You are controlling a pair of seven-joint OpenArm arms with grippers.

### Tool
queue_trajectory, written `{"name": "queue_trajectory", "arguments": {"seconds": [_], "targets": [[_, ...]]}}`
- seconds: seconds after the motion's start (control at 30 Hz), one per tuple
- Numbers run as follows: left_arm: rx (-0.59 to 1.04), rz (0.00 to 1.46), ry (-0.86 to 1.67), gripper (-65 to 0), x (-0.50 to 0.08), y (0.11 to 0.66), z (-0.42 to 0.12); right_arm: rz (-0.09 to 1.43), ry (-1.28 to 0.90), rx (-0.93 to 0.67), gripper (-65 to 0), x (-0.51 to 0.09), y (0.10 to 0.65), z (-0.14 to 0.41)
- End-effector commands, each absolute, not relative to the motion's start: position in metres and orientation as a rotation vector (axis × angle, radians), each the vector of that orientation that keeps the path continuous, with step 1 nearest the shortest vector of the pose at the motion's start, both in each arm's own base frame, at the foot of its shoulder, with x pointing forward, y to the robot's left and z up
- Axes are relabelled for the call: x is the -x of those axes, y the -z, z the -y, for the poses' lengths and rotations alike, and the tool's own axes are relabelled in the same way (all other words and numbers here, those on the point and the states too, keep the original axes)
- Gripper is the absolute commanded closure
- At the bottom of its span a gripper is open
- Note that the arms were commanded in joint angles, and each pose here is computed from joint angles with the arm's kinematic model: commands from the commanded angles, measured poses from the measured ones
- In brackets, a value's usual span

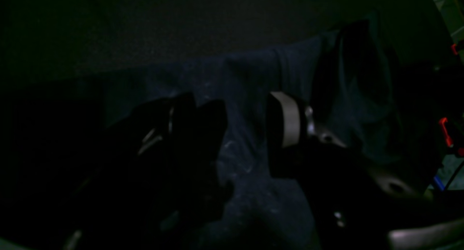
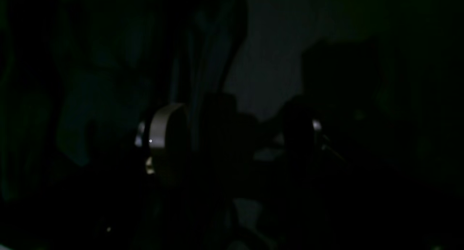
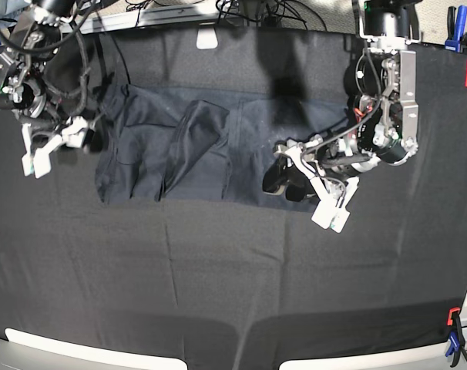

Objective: Layout the t-shirt on the table in an organized manner, then fold the t-shirt properly
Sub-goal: 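Grasp the opposite shirt end with the right gripper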

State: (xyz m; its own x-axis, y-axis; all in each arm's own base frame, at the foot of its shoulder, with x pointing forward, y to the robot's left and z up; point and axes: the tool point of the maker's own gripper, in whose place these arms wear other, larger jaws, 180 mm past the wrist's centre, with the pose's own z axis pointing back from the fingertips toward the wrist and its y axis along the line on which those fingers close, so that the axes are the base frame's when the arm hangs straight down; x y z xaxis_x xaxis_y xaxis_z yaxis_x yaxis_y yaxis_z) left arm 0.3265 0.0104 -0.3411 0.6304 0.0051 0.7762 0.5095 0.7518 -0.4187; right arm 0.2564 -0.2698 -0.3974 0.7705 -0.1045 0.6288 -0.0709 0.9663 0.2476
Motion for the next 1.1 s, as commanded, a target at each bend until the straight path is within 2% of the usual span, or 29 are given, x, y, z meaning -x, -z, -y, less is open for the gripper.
{"name": "queue_trajectory", "arguments": {"seconds": [0.0, 0.27, 0.53, 0.77, 1.07], "targets": [[0.692, 0.906, 0.318, -29.2, -0.335, 0.324, -0.009, 0.737, -0.005, -0.284, -39.6, -0.264, 0.387, 0.273], [0.692, 0.906, 0.318, -29.2, -0.335, 0.324, -0.009, 0.674, 0.077, -0.475, -39.6, -0.251, 0.405, 0.258], [0.692, 0.906, 0.318, -29.2, -0.335, 0.324, -0.009, 0.668, 0.083, -0.533, -39.6, -0.249, 0.403, 0.247], [0.692, 0.907, 0.318, -29.2, -0.335, 0.324, -0.009, 0.734, 0.107, -0.622, -39.6, -0.258, 0.389, 0.236], [0.692, 0.906, 0.318, -29.2, -0.335, 0.324, -0.009, 0.709, 0.079, -0.652, -39.6, -0.257, 0.394, 0.219]]}}
